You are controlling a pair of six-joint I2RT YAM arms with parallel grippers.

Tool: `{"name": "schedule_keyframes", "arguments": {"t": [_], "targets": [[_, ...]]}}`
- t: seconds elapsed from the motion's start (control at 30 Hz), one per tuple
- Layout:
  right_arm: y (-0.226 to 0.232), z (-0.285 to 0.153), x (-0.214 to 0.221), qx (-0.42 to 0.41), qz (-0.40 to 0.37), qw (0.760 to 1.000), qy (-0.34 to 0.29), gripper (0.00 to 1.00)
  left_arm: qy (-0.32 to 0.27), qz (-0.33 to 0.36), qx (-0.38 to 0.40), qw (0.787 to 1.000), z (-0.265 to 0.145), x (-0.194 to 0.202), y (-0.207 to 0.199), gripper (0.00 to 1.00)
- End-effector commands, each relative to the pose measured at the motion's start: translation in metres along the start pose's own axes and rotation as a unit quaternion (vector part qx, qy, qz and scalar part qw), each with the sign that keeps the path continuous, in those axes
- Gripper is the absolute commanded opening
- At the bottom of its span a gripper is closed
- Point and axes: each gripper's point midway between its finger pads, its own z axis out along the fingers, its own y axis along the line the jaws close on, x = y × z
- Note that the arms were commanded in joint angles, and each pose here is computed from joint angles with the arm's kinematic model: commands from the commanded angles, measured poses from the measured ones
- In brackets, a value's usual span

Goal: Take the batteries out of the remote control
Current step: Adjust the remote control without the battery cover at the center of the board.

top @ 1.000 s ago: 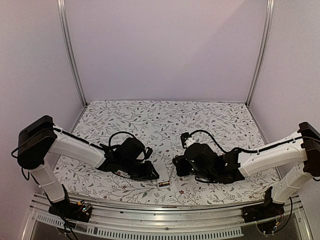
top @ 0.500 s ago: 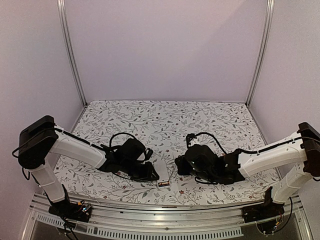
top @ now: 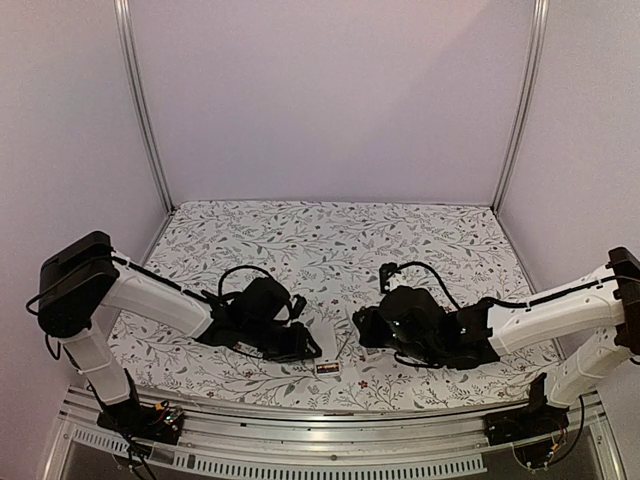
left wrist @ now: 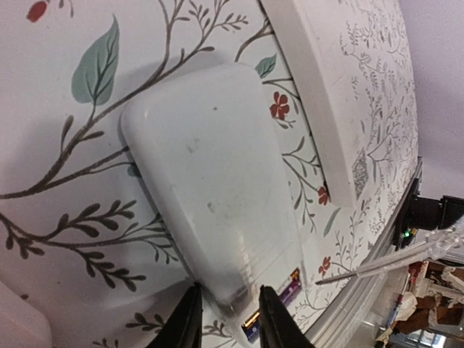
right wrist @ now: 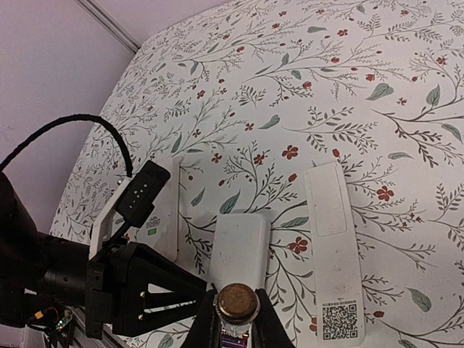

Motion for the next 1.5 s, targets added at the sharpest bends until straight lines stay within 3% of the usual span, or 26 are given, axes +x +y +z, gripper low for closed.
{"name": "schedule_keyframes", "arguments": {"t": [0.0, 0.33, 0.63, 1.07, 1.2, 1.47], "targets": [[0.003, -0.019, -0.026, -0.004, -0.011, 0.999, -0.044, 0.00, -0.032, 0.001, -0.003, 0.999, 0.002, -0.021, 0.005, 0.31], [-0.018, -0.035, -0.055, 0.015, -0.035, 0.996, -0.081, 0.00, -0.050, 0.034, -0.022, 0.998, 0.011, -0.044, 0.008, 0.52], [-0.028, -0.039, -0.063, 0.025, -0.026, 0.995, -0.093, 0.00, -0.043, 0.076, -0.016, 0.996, 0.025, -0.054, -0.001, 0.54], [-0.034, -0.037, -0.070, 0.024, -0.029, 0.994, -0.098, 0.00, -0.024, 0.157, 0.086, 0.984, 0.041, -0.041, -0.045, 0.55], [-0.037, -0.037, -0.072, 0.010, -0.019, 0.994, -0.105, 0.00, -0.060, 0.177, 0.079, 0.979, 0.022, -0.053, -0.054, 0.58], [-0.034, -0.034, -0.089, -0.046, -0.023, 0.993, -0.104, 0.00, -0.187, 0.187, 0.043, 0.963, -0.058, -0.095, -0.052, 0.75]]}}
